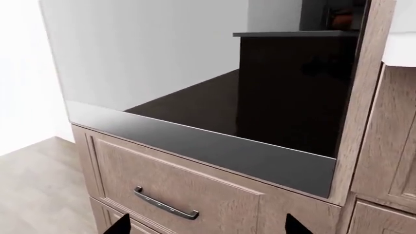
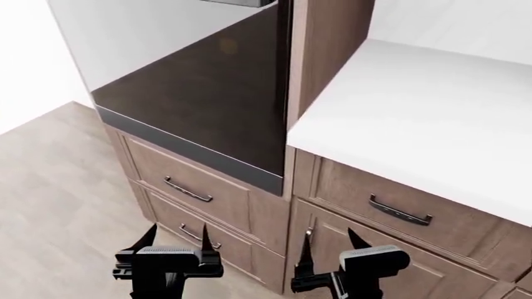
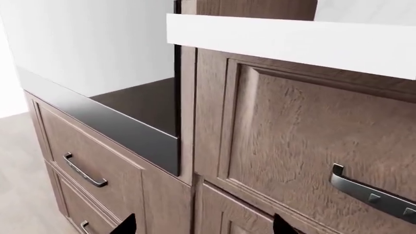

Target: Open the oven door

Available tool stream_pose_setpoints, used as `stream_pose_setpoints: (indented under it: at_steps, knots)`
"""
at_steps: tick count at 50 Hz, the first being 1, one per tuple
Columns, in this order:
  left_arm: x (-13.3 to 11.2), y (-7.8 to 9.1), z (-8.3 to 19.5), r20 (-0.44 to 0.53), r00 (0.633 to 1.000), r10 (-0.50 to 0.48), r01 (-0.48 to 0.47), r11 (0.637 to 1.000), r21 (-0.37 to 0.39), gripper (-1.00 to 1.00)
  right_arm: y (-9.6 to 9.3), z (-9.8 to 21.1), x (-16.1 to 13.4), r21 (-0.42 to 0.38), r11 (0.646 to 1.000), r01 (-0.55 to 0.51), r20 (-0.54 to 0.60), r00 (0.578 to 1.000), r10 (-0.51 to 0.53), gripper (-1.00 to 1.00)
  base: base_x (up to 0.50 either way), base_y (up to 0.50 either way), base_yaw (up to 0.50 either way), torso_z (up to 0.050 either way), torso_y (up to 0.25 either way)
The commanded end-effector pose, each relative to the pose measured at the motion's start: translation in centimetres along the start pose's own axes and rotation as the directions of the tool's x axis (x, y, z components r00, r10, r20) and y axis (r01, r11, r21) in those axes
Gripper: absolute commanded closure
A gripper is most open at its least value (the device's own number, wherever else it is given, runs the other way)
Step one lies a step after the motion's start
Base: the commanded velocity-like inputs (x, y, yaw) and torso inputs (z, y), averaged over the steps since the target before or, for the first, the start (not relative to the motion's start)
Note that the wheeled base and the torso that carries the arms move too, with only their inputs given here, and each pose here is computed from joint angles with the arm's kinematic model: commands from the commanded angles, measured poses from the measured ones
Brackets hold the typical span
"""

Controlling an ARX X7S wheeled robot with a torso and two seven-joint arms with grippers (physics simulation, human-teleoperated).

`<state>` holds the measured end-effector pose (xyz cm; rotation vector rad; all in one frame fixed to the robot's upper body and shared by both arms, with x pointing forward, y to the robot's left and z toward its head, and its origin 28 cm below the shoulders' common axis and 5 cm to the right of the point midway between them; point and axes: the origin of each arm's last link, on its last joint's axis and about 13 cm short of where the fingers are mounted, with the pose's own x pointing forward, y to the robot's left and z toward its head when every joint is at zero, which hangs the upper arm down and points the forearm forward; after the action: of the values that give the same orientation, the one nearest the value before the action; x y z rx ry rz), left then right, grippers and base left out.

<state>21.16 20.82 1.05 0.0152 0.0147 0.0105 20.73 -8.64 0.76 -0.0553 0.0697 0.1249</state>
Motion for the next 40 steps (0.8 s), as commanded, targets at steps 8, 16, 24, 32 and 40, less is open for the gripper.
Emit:
stream_pose_setpoints:
  at_steps: [8,16,24,32,40]
  knots:
    - [0.0,0.0,0.1,0.002,1.0,0.002,-0.002,1.0,0.001,-1.0,0.1,0.0,0.0,-0.003,1.0,-0.005,0.0,1.0,0.005,-1.0,0.21,0.12,0.0,0.0,0.0]
    - [0.1,0.0,0.1,-0.023,1.0,0.02,-0.021,0.999,-0.031,-1.0,0.0,0.1,0.0,0.021,1.0,0.012,-0.003,1.0,-0.012,-1.0,0.02,0.01,0.0,0.0,0.0]
    - [0.4,0.1,1.8,0.007,0.998,0.061,-0.062,0.993,0.104,-1.0,0.0,0.1,0.0,0.032,0.999,0.015,-0.005,1.0,-0.015,-1.0,0.0,0.0,0.0,0.0,0.0]
    - [2.9,4.9,7.4,0.282,0.939,-0.195,-0.113,0.6,0.792,-1.0,-0.1,0.4,-0.1,0.054,0.999,0.005,0.006,1.0,-0.005,-1.0,0.0,0.0,0.0,0.0,0.0]
    - [4.5,8.2,13.8,0.341,0.892,-0.297,-0.239,0.328,0.914,-1.0,-0.2,0.7,-0.1,0.06,0.998,0.005,0.016,1.0,-0.006,-1.0,0.0,0.0,0.0,0.0,0.0]
